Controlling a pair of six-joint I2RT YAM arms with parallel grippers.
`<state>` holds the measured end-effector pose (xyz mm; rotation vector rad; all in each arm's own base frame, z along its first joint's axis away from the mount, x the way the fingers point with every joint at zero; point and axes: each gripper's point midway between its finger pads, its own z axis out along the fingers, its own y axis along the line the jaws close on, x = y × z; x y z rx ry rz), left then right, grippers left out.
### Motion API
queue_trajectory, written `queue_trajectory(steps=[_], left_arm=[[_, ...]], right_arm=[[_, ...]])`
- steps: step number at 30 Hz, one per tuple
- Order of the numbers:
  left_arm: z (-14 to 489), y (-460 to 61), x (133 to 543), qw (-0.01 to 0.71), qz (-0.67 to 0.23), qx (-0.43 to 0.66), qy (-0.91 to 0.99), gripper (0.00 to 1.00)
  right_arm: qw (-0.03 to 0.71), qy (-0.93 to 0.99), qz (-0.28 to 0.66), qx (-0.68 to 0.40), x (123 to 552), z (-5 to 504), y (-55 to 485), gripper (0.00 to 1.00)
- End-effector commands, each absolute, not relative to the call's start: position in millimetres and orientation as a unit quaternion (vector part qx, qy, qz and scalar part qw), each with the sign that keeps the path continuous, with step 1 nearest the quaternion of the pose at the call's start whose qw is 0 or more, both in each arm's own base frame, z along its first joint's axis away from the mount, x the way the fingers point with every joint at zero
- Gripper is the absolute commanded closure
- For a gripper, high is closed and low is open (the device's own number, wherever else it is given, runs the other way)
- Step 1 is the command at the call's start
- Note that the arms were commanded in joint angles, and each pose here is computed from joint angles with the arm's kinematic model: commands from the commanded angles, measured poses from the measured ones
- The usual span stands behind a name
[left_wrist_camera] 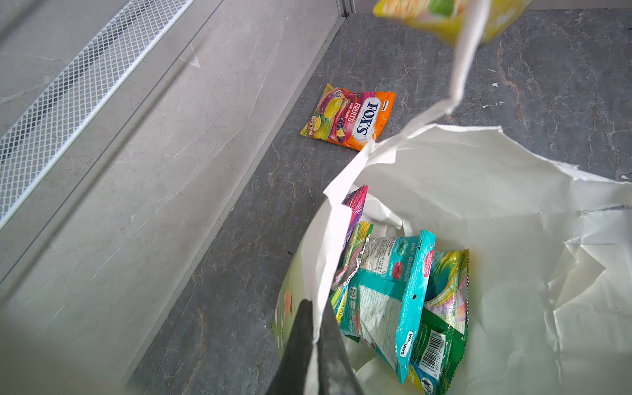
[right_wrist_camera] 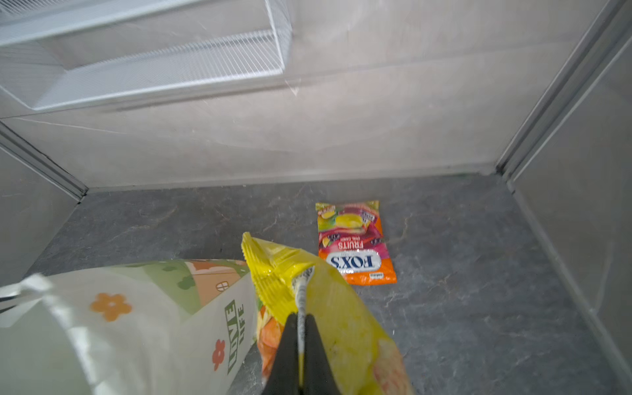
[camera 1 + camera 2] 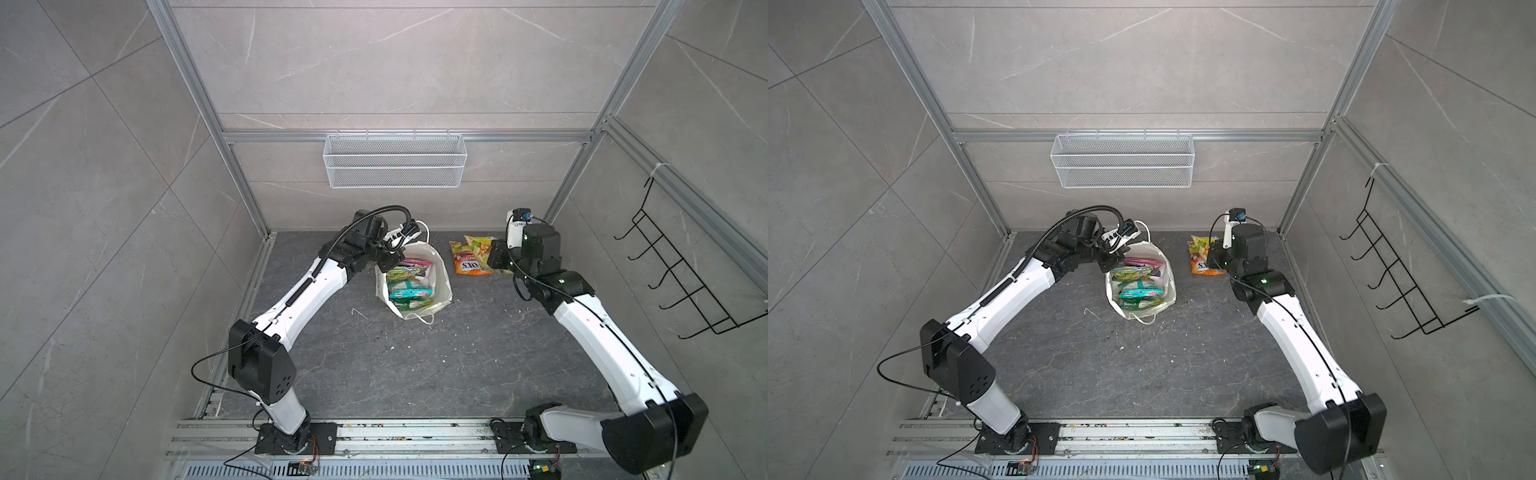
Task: Take the snacks out of the paper bag
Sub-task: Place the snack at the middle-right of the table.
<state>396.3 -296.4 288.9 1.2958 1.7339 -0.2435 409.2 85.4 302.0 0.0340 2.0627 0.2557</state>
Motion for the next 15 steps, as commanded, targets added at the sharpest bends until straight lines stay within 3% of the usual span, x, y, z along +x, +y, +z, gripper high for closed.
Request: queue_trajectory(steps=[1,15], left_arm=[[326,-308,391,0.511,-0.115,0.528,0.668,1.0],[320,-310,394,0.507,-0.112,0.53,0.67,1.0]], right_arm=[[0.42,0.882,0.205,0.055,409,270,96,1.0],[0.264,0.918,0.263,0.133,426,166,79,1.0]])
